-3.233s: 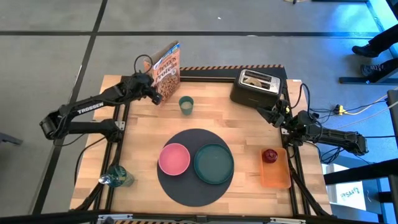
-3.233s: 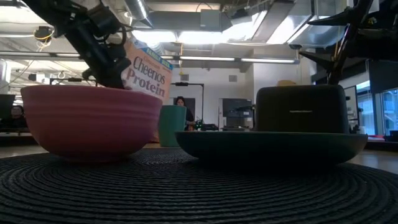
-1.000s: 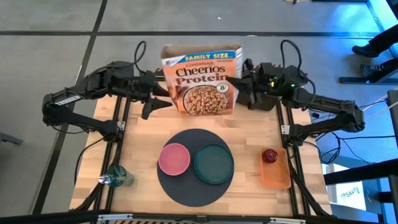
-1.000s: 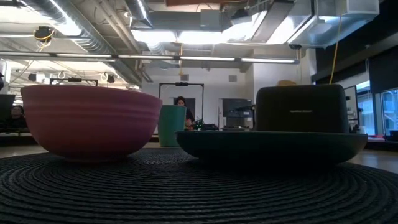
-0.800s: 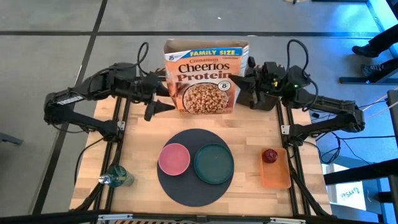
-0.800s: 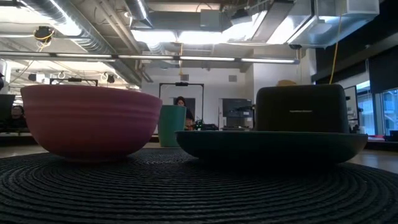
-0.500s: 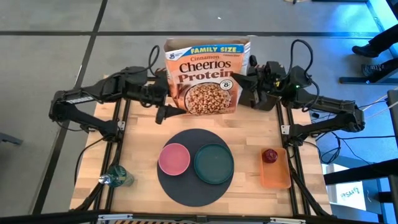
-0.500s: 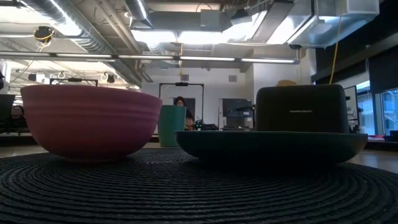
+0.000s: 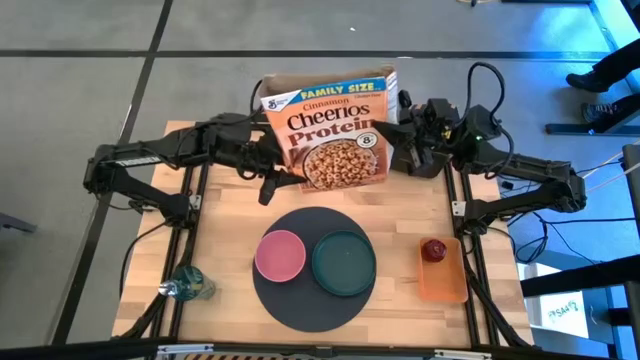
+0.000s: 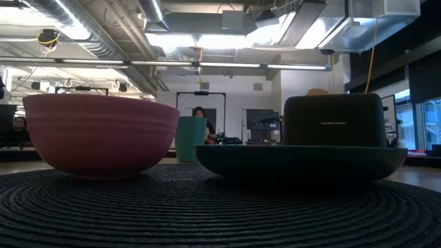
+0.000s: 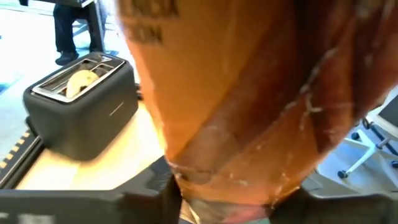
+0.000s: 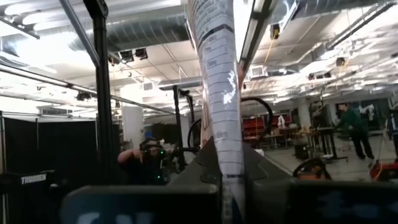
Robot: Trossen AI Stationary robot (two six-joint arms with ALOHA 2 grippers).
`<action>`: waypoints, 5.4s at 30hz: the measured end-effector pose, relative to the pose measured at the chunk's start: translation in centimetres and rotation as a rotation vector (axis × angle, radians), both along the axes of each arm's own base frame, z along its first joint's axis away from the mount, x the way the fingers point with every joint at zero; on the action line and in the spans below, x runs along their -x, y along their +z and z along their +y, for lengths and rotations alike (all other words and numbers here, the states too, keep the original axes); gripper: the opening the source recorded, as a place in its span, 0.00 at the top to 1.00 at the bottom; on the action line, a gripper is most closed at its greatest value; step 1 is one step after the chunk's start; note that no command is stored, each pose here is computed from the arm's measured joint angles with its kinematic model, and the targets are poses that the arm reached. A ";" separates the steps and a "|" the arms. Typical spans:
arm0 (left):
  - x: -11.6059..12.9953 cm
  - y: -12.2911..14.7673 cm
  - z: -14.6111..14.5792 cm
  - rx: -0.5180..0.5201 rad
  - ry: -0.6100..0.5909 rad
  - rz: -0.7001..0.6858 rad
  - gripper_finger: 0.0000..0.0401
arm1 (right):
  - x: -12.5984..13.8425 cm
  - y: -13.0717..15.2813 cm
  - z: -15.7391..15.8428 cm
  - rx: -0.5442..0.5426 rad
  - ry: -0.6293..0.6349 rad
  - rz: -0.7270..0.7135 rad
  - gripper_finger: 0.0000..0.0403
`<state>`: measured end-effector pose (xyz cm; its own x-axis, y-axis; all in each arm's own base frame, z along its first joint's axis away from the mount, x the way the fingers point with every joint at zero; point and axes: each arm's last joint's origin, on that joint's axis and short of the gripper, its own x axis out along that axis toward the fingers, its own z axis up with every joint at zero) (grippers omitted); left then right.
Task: Arrange a breakfast setting
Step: Pour the cereal from the cereal box into the pink bowl
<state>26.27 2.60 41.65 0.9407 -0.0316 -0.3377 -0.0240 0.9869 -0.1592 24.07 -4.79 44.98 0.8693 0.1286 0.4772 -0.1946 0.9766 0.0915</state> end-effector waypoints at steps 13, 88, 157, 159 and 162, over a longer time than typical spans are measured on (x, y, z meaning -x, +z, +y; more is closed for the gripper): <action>7.7 0.9 -1.2 -0.081 -0.014 0.341 0.69 | 4.0 1.0 0.8 0.015 -0.083 0.076 0.58; 13.9 -5.3 -0.1 -1.489 -0.544 1.268 0.68 | 4.0 -3.0 -0.3 -0.206 -0.419 0.505 0.48; 11.2 -4.4 -6.5 -2.063 -0.466 1.091 0.68 | 4.0 -3.2 -0.3 -0.231 -0.425 0.520 0.48; 11.0 -4.1 -6.6 -2.054 -0.468 1.075 0.68 | 4.0 -3.2 -0.3 -0.231 -0.425 0.520 0.48; 11.0 -3.4 -6.6 -2.053 -0.434 1.067 0.68 | 4.0 -3.2 -0.3 -0.231 -0.425 0.520 0.48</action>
